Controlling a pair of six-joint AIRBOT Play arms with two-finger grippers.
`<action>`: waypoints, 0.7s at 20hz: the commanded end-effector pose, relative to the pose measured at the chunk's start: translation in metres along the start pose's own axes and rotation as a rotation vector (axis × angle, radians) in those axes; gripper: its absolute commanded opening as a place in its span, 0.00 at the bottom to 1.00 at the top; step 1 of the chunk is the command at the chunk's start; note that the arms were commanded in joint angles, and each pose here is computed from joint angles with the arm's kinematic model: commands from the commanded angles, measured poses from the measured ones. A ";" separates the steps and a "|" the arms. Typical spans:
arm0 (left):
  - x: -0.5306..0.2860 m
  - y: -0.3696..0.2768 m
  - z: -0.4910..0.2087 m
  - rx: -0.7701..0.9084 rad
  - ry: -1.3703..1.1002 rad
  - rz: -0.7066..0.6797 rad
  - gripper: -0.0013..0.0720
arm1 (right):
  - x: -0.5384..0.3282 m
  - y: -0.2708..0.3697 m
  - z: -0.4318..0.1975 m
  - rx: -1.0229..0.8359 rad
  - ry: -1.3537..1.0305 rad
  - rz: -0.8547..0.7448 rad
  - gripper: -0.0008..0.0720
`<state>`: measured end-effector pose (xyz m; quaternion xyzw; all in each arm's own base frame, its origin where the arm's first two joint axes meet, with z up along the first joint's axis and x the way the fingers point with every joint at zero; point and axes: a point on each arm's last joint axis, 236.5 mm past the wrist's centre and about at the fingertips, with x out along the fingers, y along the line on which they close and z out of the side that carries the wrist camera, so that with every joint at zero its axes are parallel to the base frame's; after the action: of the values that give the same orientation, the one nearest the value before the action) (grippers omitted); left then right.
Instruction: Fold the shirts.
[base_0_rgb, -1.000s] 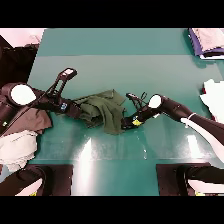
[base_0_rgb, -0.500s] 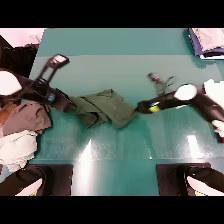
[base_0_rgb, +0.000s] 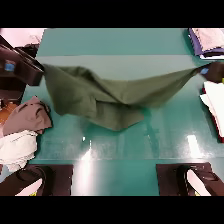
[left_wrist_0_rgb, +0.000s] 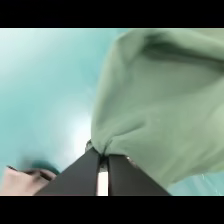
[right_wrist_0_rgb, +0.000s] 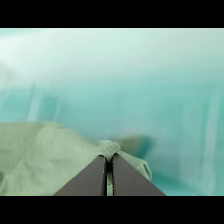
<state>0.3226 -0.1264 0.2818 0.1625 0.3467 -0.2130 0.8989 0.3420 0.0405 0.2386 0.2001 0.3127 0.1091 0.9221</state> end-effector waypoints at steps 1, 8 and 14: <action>-0.040 0.006 0.019 0.002 -0.067 0.027 0.05 | -0.043 0.013 0.031 -0.052 -0.083 -0.020 0.03; -0.115 0.008 0.037 0.009 -0.194 0.051 0.05 | -0.117 0.028 0.080 -0.202 -0.223 -0.164 0.03; -0.118 -0.010 0.050 0.013 -0.248 -0.025 0.05 | -0.114 0.014 0.078 -0.162 -0.074 -0.230 0.03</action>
<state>0.2637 -0.1153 0.4036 0.1413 0.2284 -0.2292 0.9356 0.2991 -0.0027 0.3784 0.0892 0.2312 0.0290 0.9684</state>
